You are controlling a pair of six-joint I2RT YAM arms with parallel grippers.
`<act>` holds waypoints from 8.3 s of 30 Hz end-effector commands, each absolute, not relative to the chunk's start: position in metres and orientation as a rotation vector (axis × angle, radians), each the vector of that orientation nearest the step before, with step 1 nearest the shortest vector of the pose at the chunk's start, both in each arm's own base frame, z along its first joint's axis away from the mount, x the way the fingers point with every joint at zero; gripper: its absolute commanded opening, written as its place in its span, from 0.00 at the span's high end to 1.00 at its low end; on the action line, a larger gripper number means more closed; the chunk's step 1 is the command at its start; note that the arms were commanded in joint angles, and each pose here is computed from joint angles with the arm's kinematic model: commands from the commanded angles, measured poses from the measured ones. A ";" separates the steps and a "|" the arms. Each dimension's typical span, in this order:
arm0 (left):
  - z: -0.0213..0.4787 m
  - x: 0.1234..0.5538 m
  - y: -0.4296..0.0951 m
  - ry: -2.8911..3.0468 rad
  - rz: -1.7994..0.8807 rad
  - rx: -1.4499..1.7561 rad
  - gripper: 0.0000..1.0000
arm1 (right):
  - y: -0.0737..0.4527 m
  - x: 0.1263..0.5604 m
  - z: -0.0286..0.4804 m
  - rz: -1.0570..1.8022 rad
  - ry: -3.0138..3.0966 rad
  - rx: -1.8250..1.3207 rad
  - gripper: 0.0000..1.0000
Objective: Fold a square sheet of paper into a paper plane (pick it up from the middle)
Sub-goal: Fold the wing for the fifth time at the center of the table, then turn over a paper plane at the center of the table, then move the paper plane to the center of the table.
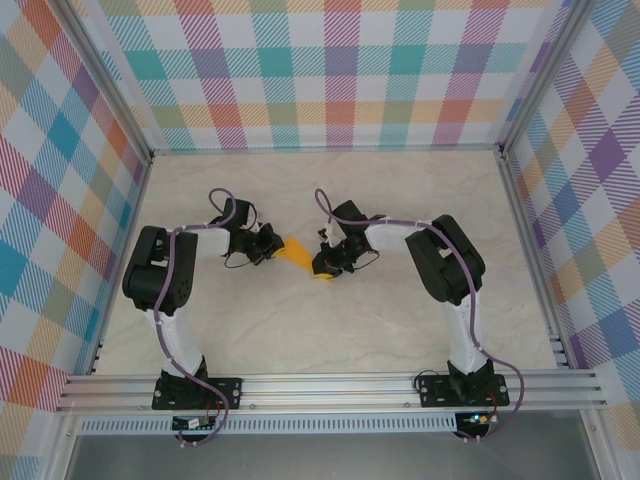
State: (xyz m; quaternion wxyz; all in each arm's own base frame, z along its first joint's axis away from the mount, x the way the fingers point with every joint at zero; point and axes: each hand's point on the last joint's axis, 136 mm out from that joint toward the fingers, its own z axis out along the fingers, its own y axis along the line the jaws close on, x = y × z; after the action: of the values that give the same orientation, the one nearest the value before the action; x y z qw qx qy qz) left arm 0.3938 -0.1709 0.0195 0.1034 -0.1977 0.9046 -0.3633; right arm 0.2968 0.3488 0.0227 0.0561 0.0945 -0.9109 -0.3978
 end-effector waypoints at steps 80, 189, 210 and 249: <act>0.048 0.393 -0.153 2.742 -0.775 -0.542 0.73 | 0.263 0.325 0.095 -1.032 -3.386 0.378 0.75; 0.037 0.355 -0.276 2.483 -1.153 -0.244 1.00 | 0.279 0.291 0.092 -0.946 -3.290 -0.052 0.53; 0.023 0.354 -0.267 2.525 -1.107 -0.287 1.00 | 0.307 0.288 0.051 -0.781 -3.192 0.057 0.55; 0.037 0.358 -0.259 2.507 -1.145 -0.348 0.90 | 0.293 0.291 0.033 -0.319 -3.342 0.110 0.69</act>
State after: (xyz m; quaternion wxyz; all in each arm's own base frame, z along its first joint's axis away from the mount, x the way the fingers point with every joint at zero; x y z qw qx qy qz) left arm 0.3571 -0.2652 0.0278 0.1800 -0.1148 0.8921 -0.3982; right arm 0.2897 0.2960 0.0351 -0.1056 0.0370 -0.9862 -0.1216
